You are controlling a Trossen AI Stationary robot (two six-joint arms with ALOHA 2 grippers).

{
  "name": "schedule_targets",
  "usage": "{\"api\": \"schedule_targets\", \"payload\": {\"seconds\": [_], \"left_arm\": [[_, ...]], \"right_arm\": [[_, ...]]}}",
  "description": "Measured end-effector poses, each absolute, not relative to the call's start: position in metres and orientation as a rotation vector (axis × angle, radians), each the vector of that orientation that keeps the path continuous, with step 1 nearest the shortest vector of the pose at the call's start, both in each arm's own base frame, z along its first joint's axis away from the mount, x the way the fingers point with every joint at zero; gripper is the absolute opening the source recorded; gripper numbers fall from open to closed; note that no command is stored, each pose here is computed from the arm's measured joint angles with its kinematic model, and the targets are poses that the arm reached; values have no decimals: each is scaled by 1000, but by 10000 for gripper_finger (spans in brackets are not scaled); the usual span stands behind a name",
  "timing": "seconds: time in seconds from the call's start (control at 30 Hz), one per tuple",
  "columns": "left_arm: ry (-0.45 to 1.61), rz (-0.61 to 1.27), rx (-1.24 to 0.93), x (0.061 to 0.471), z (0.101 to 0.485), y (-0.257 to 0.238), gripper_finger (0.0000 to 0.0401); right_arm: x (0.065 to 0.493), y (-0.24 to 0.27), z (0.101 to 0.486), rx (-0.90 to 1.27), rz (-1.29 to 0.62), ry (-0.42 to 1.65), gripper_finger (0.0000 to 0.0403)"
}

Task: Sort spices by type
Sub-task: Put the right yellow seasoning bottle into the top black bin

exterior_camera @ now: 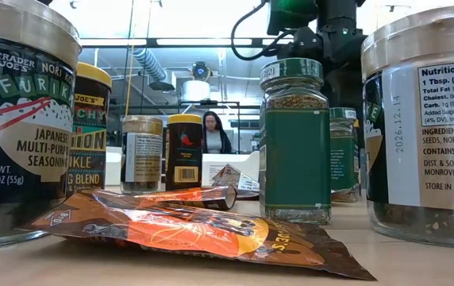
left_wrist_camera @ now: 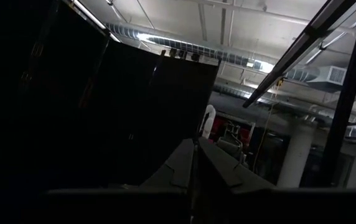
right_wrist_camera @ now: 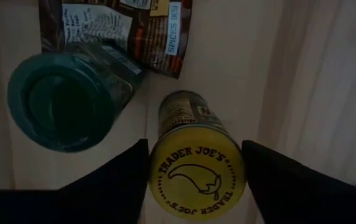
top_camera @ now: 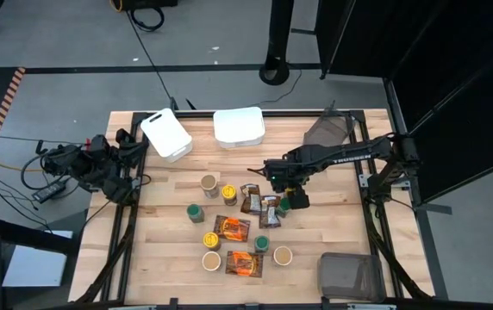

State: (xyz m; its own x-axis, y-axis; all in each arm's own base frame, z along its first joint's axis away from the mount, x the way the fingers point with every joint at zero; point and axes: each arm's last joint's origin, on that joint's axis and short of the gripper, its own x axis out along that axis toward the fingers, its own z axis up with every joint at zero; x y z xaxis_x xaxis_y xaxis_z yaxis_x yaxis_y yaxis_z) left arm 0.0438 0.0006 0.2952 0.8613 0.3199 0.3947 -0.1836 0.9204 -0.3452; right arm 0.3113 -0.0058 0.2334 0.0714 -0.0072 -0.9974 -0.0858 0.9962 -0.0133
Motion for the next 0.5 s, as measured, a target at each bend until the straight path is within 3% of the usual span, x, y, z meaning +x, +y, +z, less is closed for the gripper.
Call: {"api": "schedule_targets", "payload": {"seconds": [0.33, 0.5], "left_arm": [[-443, 268, -295, 45, 293, 0, 26], [-448, 268, -298, 45, 294, 0, 26]], "right_arm": [[310, -7, 234, -45, 31, 1505, 184], [310, -7, 233, -27, 13, 1510, 125]]}}
